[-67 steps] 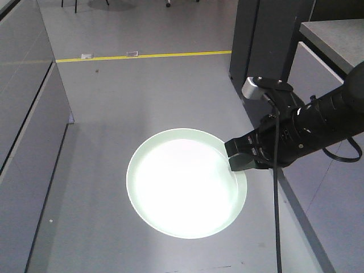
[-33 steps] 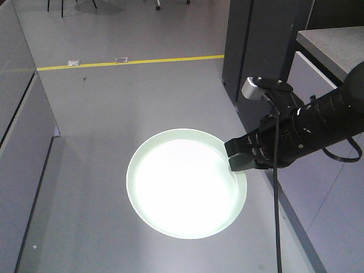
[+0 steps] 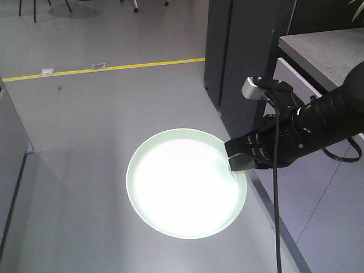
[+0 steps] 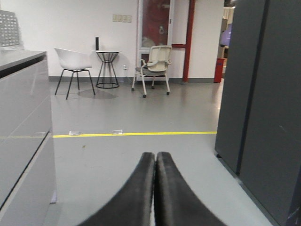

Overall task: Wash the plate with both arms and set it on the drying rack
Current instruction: 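Hold the plate in the right gripper while driving toward the sink counter, then carry the plate in the right gripper over the sink basin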

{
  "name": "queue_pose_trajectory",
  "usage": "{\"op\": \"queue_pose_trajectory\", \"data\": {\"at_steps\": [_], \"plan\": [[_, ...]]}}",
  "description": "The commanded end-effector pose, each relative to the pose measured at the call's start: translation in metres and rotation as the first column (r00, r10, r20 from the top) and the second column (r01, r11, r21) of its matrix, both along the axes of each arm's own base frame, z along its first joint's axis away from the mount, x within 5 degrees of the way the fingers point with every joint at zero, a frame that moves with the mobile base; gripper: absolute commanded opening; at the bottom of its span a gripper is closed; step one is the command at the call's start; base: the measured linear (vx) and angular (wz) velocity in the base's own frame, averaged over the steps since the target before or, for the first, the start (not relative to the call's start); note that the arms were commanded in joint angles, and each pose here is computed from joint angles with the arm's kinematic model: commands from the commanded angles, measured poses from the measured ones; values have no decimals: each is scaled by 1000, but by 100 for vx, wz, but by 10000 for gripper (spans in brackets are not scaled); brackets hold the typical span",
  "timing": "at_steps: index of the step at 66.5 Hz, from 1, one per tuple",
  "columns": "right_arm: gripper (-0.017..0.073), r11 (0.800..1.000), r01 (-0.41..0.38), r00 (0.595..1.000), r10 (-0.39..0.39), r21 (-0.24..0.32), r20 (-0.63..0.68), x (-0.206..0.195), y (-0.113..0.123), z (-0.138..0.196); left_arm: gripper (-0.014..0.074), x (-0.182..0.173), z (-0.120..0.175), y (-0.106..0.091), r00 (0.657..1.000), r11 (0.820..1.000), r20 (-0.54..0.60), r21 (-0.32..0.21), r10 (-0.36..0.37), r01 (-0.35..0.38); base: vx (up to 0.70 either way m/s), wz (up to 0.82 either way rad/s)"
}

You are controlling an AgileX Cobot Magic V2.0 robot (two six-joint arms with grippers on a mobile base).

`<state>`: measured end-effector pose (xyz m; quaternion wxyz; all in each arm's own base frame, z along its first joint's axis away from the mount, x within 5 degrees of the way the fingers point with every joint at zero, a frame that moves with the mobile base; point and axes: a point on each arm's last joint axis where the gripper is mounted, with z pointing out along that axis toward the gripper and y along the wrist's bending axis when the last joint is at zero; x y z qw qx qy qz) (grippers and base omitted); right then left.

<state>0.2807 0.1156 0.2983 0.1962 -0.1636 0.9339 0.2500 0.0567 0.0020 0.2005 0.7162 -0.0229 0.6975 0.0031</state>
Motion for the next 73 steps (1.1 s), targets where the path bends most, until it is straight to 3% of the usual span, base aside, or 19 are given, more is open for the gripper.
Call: {"op": "queue_pose_trajectory", "data": {"at_steps": [1, 73], "plan": [[-1, 998, 17, 997, -21, 53, 71, -2, 0, 20, -6, -3, 16, 0, 994, 1000, 110, -12, -4, 5, 18, -22], [-1, 998, 17, 997, -21, 53, 71, -2, 0, 20, -6, -3, 16, 0, 994, 1000, 110, -12, -4, 5, 13, -33]]}}
